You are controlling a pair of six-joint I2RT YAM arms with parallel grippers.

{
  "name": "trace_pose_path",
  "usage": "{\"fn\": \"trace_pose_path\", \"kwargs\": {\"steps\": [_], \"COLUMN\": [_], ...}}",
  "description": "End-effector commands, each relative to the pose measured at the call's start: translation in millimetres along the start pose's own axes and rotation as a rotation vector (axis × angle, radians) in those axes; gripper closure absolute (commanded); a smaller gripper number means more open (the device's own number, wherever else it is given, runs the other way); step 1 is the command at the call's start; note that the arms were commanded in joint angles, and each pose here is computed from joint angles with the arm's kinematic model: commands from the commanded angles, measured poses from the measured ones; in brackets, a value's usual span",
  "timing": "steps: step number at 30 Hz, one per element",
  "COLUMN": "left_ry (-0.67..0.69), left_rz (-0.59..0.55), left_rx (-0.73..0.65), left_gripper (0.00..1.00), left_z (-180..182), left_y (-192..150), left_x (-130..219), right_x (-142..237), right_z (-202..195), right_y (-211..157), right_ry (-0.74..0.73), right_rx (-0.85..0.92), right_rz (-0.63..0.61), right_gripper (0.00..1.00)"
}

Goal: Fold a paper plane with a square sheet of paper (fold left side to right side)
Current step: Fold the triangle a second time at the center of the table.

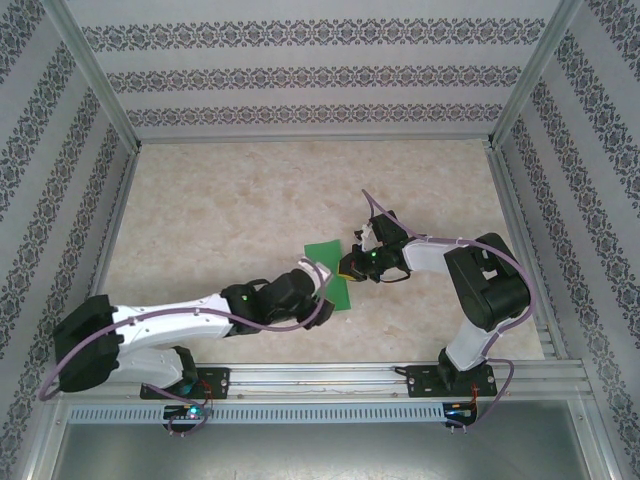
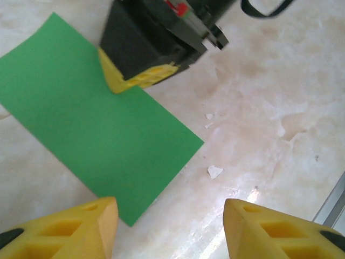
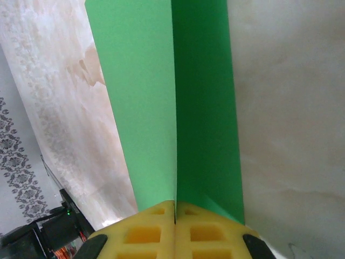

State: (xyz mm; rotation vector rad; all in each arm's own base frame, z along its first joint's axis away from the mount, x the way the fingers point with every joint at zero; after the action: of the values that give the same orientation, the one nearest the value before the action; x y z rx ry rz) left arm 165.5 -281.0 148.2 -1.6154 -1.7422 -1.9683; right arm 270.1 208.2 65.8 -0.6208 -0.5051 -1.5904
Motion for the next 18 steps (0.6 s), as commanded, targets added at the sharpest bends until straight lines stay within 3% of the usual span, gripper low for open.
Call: {"fn": "trace_pose_path", "kwargs": {"steps": [1,9,18], "left_ry": [0.031,0.062,0.228], "left_rz": [0.009,0.092,0.142], "left_rx": [-0.097,-0.154,-0.180], "left_gripper": [0.44,0.39,0.34], "left_z": [-14.7,-35.6,-22.8], "left_y": [6.6,0.7,-5.0], "left_x": [-10.9,-51.9,-73.5], "right_x": [-3.9,-5.0,-6.0], "right_z": [4.0,2.6,2.7], "right_y": [-1.1,-2.1,-3.1], "right_ry": [0.007,-0.002,0.001], "right_rx": [-0.001,-0.006,-0.002], "right_rz": [0.008,0.008,0.014], "right_gripper": [1.00,1.00,1.00]}}
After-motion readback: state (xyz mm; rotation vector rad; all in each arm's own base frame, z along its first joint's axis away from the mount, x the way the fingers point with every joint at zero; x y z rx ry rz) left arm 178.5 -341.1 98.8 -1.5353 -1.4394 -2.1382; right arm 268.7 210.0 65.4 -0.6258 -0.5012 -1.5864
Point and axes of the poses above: each hand's point on the last joint's axis, 136 mm out from that joint toward the fingers, its own x axis back along the fingers, its own z axis along the line the jaws close on, y = z × x, the point moved 5 cm from there along x, back along the fingers, and after that the axes turned 1 degree about x, right-handed, at the moved point
